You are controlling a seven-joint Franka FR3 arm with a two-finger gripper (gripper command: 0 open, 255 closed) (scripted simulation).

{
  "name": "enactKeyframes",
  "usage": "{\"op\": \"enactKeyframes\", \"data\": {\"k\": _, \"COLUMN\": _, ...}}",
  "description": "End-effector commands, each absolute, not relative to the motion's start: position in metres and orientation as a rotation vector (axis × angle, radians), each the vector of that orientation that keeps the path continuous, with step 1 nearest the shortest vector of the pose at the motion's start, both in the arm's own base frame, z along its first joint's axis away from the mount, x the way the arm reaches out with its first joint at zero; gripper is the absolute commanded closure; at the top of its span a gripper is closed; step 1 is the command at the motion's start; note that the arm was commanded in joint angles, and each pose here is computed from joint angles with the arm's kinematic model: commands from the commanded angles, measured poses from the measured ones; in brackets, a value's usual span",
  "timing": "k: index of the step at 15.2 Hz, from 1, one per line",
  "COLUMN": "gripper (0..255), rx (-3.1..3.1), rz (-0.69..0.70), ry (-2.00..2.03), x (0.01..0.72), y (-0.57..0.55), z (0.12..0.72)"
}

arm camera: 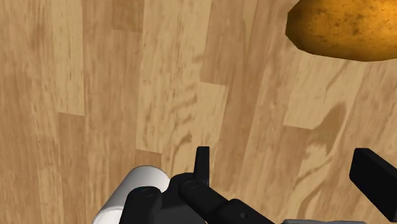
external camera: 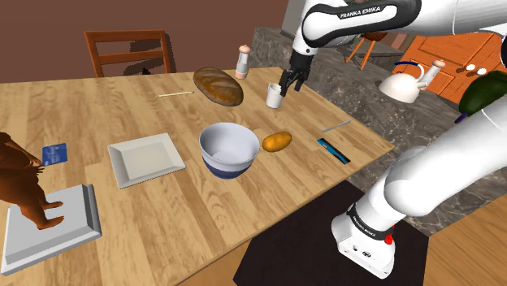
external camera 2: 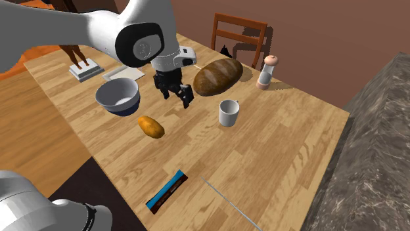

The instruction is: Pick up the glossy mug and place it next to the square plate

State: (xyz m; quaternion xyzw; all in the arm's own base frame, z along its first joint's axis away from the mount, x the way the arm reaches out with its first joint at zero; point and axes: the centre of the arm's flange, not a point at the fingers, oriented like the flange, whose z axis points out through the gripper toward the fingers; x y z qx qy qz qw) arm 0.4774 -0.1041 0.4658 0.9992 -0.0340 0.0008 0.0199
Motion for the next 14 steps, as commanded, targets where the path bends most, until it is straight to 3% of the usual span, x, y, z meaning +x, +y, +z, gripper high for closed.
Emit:
{"op": "enactKeyframes", "data": {"k": 1, "gripper": 0, "rx": 3.097, "rz": 0.004, "ry": -0.108, "x": 0.497, "y": -0.120, "z": 0.455}}
{"op": "enactKeyframes", "data": {"k": 14, "gripper": 0, "rx": 3.081, "rz": 0.009, "ry": -0.126, "x": 0.622, "y": -0.216, "z": 0.392}}
